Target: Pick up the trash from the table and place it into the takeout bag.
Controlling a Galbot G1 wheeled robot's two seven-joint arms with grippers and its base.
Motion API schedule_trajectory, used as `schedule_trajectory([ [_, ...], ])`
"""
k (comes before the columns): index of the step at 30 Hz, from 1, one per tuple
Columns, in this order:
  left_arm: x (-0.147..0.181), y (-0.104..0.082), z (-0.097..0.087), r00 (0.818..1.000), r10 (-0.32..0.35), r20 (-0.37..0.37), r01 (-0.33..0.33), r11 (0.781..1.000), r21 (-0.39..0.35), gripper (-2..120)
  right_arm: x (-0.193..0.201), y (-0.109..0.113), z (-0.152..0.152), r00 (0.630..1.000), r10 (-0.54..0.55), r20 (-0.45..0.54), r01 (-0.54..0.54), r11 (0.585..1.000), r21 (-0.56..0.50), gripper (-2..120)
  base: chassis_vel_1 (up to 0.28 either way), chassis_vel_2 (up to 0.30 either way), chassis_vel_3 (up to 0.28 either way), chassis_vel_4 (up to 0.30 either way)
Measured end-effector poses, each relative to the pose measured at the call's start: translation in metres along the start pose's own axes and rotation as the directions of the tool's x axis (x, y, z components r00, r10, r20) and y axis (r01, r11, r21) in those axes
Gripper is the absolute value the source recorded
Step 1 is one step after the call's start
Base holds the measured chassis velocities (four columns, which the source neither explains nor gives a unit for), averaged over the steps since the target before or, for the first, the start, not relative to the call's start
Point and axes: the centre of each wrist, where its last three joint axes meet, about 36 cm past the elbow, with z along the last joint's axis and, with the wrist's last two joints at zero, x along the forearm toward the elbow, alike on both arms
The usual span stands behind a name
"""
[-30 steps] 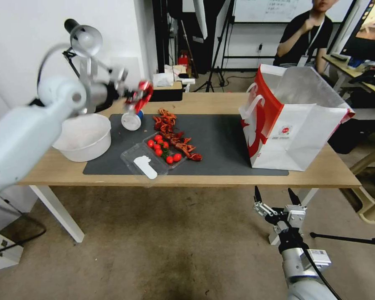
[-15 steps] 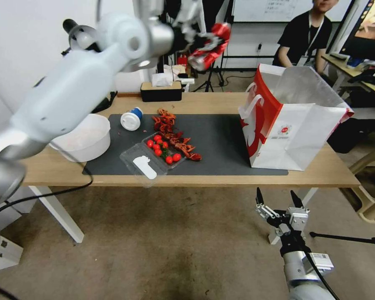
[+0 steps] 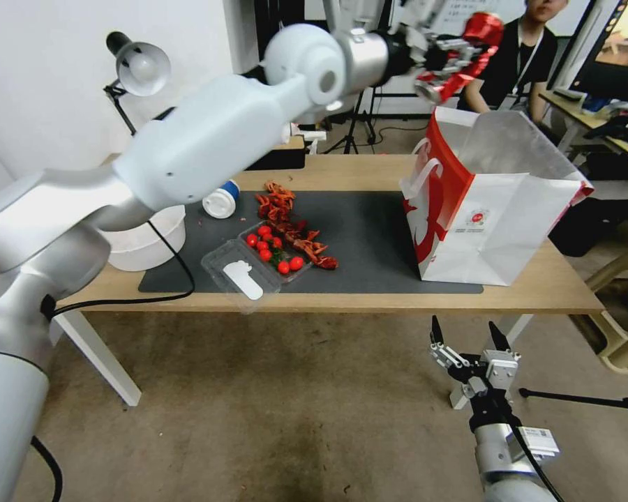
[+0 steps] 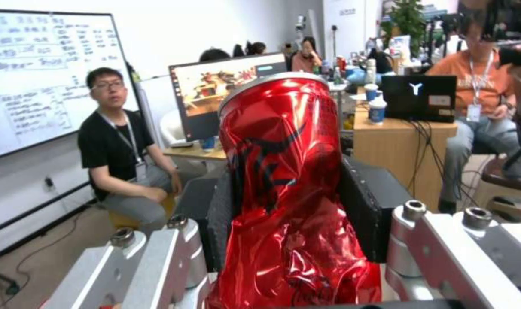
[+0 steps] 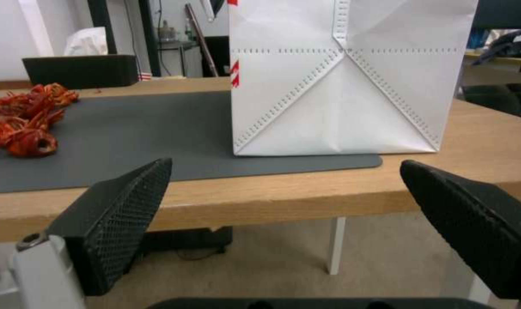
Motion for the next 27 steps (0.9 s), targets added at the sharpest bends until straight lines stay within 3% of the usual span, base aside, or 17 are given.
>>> schedule_trajectory([
  [9, -0.036, -0.009, 0.027, 0.995, 0.098, -0.001, -0.098, 0.995, -0.027, 41, 0.002, -0.001, 0.002, 1.0, 0.002, -0.001, -0.002, 1.0, 0.001, 100, 0.0, 0.0, 0.0, 0.0],
  [11, -0.05, -0.015, 0.039, 0.987, 0.157, -0.018, -0.158, 0.985, -0.062, 41, 0.002, -0.001, 0.003, 1.0, 0.002, -0.002, -0.002, 1.0, 0.0, 100, 0.0, 0.0, 0.0, 0.0],
  [16, -0.07, -0.03, 0.047, 0.976, 0.215, -0.028, -0.217, 0.973, -0.083, 41, 0.002, -0.001, 0.005, 1.0, 0.003, -0.003, -0.003, 1.0, 0.0, 100, 0.0, 0.0, 0.0, 0.0],
  [21, -0.083, -0.037, 0.054, 0.975, 0.219, -0.045, -0.222, 0.971, -0.089, 41, 0.002, -0.001, 0.006, 1.0, 0.004, -0.003, -0.004, 1.0, -0.001, 100, 0.0, 0.0, 0.0, 0.0],
  [27, -0.084, -0.026, 0.068, 0.982, 0.169, -0.082, -0.177, 0.98, -0.096, 41, 0.002, -0.002, 0.006, 1.0, 0.005, -0.002, -0.005, 1.0, -0.003, 100, 0.0, 0.0, 0.0, 0.0],
])
